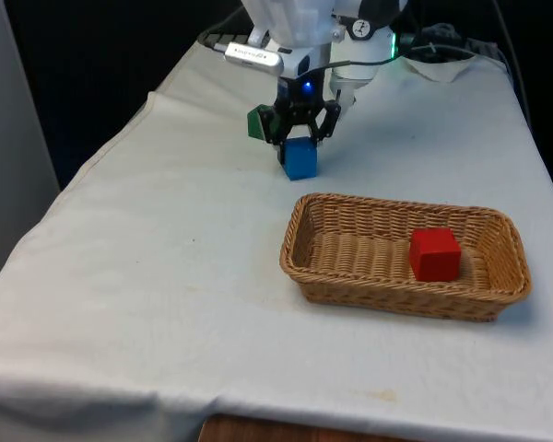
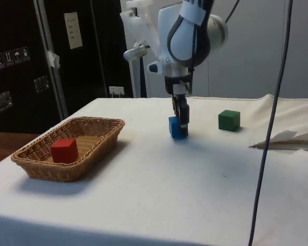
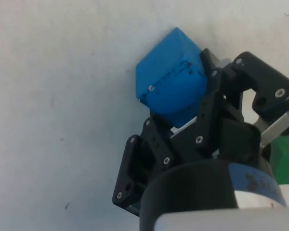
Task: Pick up exactly two blocks and place them into the basket.
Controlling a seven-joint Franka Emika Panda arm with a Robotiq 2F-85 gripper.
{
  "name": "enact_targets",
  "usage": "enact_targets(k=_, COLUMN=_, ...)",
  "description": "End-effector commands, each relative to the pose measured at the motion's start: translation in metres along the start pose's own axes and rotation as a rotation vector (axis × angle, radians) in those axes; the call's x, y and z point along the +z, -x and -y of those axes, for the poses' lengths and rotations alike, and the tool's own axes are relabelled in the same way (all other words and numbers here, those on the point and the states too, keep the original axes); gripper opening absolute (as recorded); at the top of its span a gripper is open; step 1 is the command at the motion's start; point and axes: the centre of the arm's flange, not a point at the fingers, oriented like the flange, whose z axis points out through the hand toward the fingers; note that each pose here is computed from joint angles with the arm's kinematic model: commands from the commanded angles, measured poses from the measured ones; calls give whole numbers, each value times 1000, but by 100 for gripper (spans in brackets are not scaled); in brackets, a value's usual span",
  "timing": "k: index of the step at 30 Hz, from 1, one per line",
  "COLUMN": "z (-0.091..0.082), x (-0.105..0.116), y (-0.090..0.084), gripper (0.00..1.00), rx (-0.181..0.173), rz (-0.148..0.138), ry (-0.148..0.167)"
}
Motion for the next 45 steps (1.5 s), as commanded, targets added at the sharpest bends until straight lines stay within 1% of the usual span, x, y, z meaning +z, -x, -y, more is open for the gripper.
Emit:
enact_targets(k=1, z=0, x=-6, y=1, gripper=3, rx=8, rz=-1, ry=5)
enact_targets(k=3, z=2, x=-14, y=-1, gripper=3, rx=17, rz=-13, ry=1)
enact_targets(k=4, z=2, x=-14, y=-1, gripper=3, rx=17, rz=-13, ry=1)
enact_targets(k=6, z=4, x=-22, y=-4, gripper=3, rx=27, rz=-27, ry=-4)
enact_targets(k=7, z=6, x=-23, y=-4, gripper=3, rx=24, rz=-38, ry=-15)
enact_targets(k=8, z=5, x=-26, y=-5, gripper=3, rx=30, rz=-32, ry=-5)
enact_targets(k=10, z=6, x=-32, y=-7, gripper=3, rx=38, rz=-42, ry=-7)
enact_targets(k=11, z=8, x=-39, y=-9, gripper=3, rx=44, rz=-53, ry=-8)
enact_targets(k=15, z=11, x=-52, y=-14, gripper=3, rx=54, rz=-70, ry=-8)
enact_targets(k=16, z=12, x=-52, y=-13, gripper=3, rx=48, rz=-77, ry=-20)
enact_targets(k=17, z=12, x=-58, y=-16, gripper=3, rx=60, rz=-79, ry=-7)
enact_targets(k=19, z=13, x=-62, y=-18, gripper=3, rx=64, rz=-84, ry=-7)
enact_targets(k=20, z=14, x=-69, y=-20, gripper=3, rx=71, rz=-93, ry=-5)
enact_targets(k=22, z=15, x=-75, y=-23, gripper=3, rx=77, rz=-103, ry=-5)
enact_targets(k=23, z=17, x=-75, y=-22, gripper=3, rx=71, rz=-111, ry=-15)
enact_targets(k=24, z=16, x=-78, y=-24, gripper=3, rx=80, rz=-107, ry=-4)
enact_targets(k=31, z=21, x=-104, y=-33, gripper=3, rx=108, rz=-145, ry=-9)
enact_targets(k=32, z=23, x=-104, y=-32, gripper=3, rx=103, rz=-156, ry=-24)
enact_targets(k=33, z=21, x=-107, y=-34, gripper=3, rx=110, rz=-149, ry=-10)
enact_targets(k=41, z=32, x=-127, y=-45, gripper=3, rx=131, rz=-164, ry=-29)
enact_targets(k=42, z=33, x=-128, y=-44, gripper=3, rx=127, rz=-174, ry=-38)
enact_targets(k=43, z=33, x=-128, y=-46, gripper=3, rx=133, rz=-163, ry=-32)
enact_targets(k=45, z=36, x=-131, y=-49, gripper=3, rx=137, rz=-159, ry=-37)
